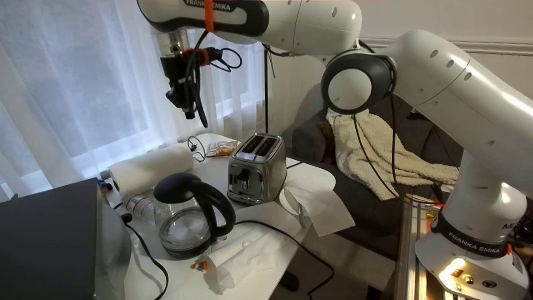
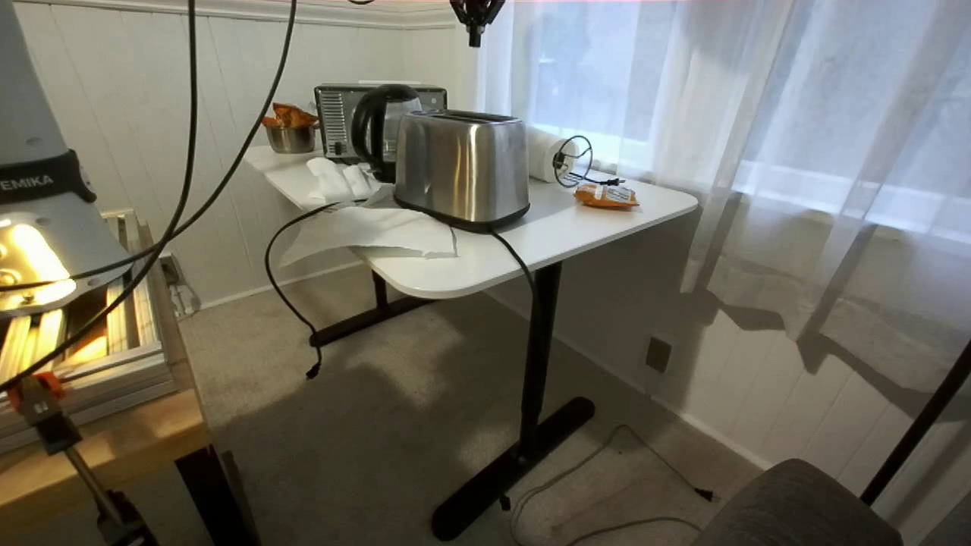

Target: Move the toaster backward

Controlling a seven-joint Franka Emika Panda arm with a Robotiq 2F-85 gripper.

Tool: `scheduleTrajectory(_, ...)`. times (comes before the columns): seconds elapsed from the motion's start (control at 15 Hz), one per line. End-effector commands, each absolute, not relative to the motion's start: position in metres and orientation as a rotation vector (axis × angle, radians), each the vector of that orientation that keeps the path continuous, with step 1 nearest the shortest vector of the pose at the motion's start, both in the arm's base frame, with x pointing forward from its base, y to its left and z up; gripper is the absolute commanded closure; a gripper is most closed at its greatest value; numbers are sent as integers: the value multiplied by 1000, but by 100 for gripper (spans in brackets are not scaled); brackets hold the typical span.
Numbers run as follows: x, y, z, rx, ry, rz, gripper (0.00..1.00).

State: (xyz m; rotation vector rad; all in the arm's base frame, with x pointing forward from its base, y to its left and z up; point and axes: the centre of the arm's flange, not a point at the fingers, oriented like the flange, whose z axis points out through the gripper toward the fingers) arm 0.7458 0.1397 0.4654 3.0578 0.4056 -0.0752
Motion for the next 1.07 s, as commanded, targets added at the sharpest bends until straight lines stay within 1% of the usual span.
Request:
scheduleTrajectory(0.0,670,131,495,3070,604,21,60)
scheduleTrajectory(0.27,656,134,523,2999,930,99,32)
scheduleTrajectory(0.53,648,153,538,2961,1071,178,4)
scheduleTrajectory(0.67,649,169,537,2985,1108,276,0)
scheduleTrajectory(0.73,719,172,568,2968,1042,196,8)
scheduleTrajectory(0.8,719,178,570,2973,1060,224,2)
scheduleTrajectory(0.87,718,181,570,2974,1069,233,0)
scheduleTrajectory(1.0,718,183,570,2975,1074,235,0)
